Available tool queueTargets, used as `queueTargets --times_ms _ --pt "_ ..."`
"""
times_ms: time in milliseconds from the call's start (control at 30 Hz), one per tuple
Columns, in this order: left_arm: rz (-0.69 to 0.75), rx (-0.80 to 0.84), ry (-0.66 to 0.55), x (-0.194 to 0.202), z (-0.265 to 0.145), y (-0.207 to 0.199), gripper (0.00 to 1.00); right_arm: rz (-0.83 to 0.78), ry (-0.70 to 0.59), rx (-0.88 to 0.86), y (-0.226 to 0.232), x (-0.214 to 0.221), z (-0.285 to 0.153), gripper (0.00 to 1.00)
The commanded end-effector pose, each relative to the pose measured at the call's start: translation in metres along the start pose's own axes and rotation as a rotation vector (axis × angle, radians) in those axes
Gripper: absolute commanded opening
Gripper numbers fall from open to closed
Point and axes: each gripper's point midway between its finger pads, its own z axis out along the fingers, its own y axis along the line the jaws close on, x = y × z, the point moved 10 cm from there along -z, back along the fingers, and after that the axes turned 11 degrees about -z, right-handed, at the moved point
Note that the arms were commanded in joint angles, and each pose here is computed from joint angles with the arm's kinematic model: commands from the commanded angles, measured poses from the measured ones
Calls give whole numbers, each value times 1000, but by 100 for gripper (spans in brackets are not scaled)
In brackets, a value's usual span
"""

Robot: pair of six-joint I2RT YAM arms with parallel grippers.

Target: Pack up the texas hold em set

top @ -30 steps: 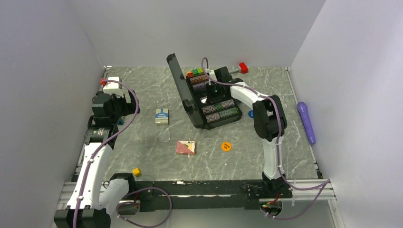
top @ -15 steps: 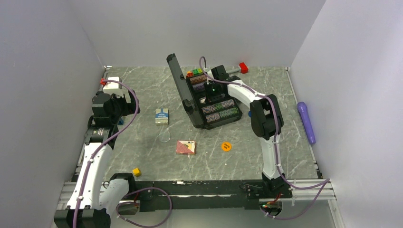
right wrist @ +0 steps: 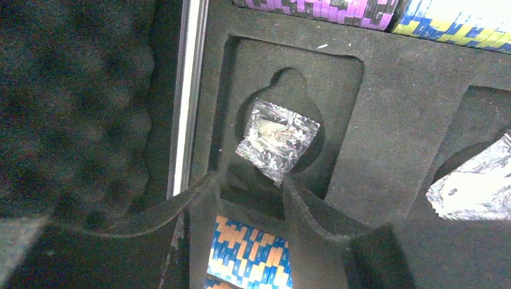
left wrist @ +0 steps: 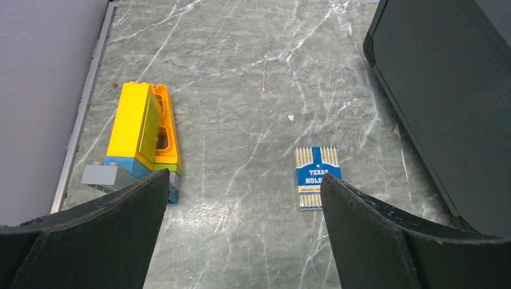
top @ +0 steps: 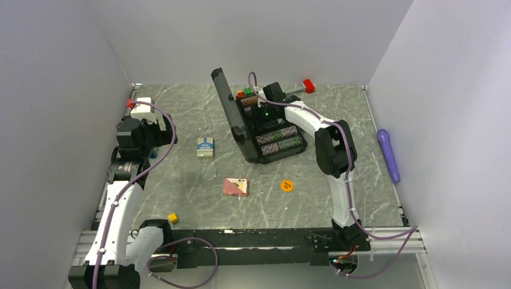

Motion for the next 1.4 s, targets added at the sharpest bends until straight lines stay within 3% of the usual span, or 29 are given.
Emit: queueTargets --times_ms 0,333,700,900,1167,1300,1367 --pt "9 20 -62 -12 -3 -3 99 -4 -97 86 -8 -20 -16 49" --pt "9 23 -60 -12 -2 -3 99 -1 -196 127 -5 -27 -33 50" --pt "9 22 -60 -12 -2 -3 99 18 -124 89 -8 -16 -8 18" --pt "9 20 -58 -11 -2 -3 99 9 -75 91 -3 -8 11 16" --pt "9 20 -60 -12 -2 -3 99 24 -75 112 -3 -9 15 20" --pt "8 21 -60 -12 -2 -3 99 1 -123 109 2 -21 -6 30" --pt "8 22 -61 -11 -3 -3 99 -20 -171 118 7 -32 -31 44"
